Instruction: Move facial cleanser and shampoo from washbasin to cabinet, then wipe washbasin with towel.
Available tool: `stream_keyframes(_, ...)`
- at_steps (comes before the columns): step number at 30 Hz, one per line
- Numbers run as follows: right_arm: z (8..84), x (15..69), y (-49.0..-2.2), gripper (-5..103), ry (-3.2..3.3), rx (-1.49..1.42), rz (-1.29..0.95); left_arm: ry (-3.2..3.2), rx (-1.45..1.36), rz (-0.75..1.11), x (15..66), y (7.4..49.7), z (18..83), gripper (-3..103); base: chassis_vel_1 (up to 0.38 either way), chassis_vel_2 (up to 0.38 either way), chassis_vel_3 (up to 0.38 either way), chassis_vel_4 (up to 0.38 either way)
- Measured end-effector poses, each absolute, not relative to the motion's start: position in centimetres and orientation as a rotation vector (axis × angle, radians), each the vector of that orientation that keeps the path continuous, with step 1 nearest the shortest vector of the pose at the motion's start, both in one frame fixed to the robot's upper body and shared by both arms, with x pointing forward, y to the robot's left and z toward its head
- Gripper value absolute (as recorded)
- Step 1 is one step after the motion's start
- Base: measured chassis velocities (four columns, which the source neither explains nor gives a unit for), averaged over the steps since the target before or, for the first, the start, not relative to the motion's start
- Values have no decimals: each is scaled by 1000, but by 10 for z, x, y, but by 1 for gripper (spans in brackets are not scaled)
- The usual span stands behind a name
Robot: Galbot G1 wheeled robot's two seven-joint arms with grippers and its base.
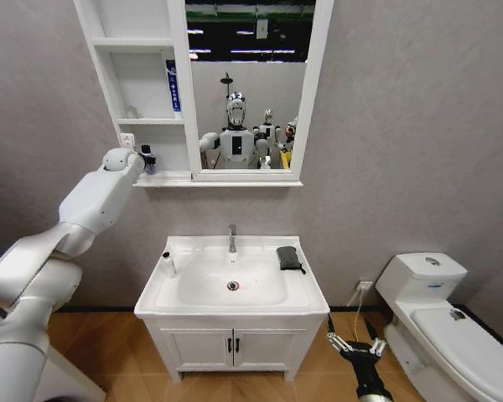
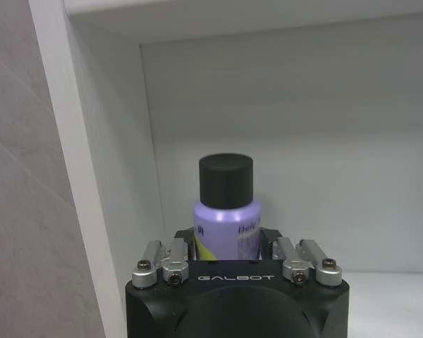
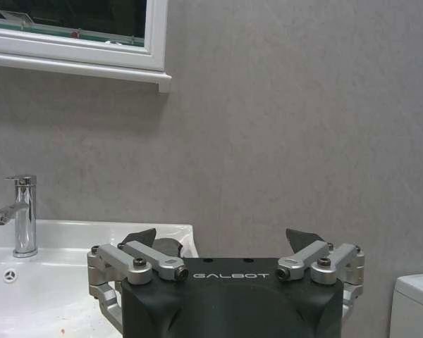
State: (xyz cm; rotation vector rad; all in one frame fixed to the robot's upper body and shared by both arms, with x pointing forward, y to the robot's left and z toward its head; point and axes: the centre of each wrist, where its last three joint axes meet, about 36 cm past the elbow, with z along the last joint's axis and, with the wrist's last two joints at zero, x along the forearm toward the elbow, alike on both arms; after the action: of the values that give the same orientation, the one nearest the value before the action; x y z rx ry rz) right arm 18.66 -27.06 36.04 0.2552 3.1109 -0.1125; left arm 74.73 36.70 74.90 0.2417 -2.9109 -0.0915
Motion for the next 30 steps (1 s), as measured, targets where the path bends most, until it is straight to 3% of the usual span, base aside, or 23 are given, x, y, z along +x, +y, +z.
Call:
stream_keyframes(2,361,187,-271,100,3109,270,-112,-2913,239,-85,746,368,748,57,0,0,0,0)
stream_keyframes(6,362,186,-271,100,3107,273,-112,-2928,214,-78,739,369,747,68,0,0,0,0)
stream_keyframes(8,363,186,-270,100,3105,273,-113,-2946,179,-56,726,372,744,84,0,0,0,0)
stream_keyframes(12,365,186,-269,100,3100,269,-112,-2955,180,-44,708,379,743,89,0,0,0,0)
stream_keyframes(13,367,186,-269,100,3095,266,-110,-2962,180,-35,687,389,742,97,0,0,0,0)
stream_keyframes(20,370,184,-269,100,3092,267,-115,-3058,70,-114,586,416,712,100,0,0,0,0)
stream_keyframes(25,372,184,-263,100,3092,258,-111,-3065,-218,-259,528,426,620,100,0,0,0,0)
stream_keyframes(30,373,183,-262,100,3093,260,-112,-3043,-230,-245,497,422,545,100,0,0,0,0)
